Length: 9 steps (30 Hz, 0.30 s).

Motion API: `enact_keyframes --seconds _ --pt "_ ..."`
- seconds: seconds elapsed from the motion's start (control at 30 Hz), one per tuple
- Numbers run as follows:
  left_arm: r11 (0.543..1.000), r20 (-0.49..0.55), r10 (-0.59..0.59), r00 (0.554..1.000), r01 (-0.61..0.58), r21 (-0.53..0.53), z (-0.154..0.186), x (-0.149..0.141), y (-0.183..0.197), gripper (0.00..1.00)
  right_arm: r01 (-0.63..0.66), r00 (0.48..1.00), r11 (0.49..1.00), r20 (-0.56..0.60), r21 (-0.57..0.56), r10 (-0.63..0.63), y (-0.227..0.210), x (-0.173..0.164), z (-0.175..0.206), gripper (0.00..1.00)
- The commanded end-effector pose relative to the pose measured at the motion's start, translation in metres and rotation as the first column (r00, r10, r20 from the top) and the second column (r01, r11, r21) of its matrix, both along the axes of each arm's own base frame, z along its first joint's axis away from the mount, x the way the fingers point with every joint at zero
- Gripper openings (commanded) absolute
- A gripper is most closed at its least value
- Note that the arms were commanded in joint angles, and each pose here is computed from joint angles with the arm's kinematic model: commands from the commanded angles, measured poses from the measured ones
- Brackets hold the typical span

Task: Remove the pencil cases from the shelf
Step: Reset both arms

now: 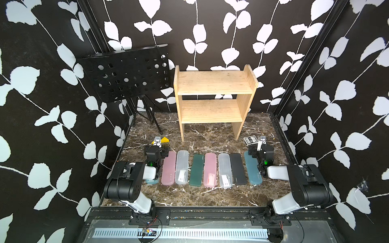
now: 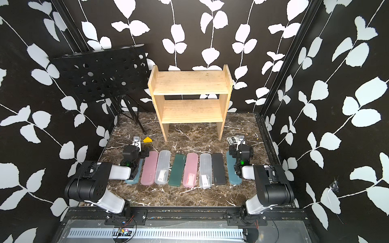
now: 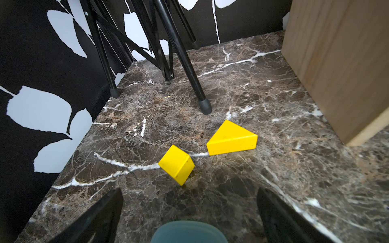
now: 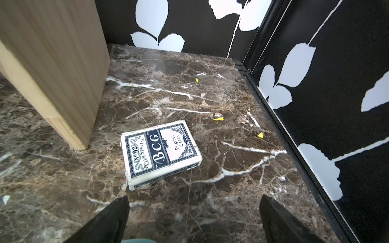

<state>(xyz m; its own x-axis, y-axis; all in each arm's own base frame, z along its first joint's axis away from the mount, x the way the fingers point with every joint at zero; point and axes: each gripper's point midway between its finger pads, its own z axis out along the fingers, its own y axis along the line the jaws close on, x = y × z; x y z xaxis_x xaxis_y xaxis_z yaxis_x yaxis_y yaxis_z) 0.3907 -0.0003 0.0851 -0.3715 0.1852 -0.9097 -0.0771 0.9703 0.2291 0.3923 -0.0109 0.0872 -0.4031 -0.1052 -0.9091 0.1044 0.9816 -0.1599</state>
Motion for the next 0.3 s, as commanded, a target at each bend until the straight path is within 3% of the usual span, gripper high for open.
enact_keyframes --seconds 0.0,0.27 --pt "1.000 0.046 -0.003 0.999 0.004 -0.007 0.0145 0.0057 0.0002 0.99 -0.001 0.999 1.000 0.038 0.003 0.001 -0.0010 0.0002 0.0055 0.99" --pt "1.000 0.044 -0.005 0.999 0.006 -0.007 0.0140 0.0055 -0.0003 0.99 -0.001 0.999 1.000 0.038 0.003 0.001 -0.0010 0.0003 0.0058 0.99"
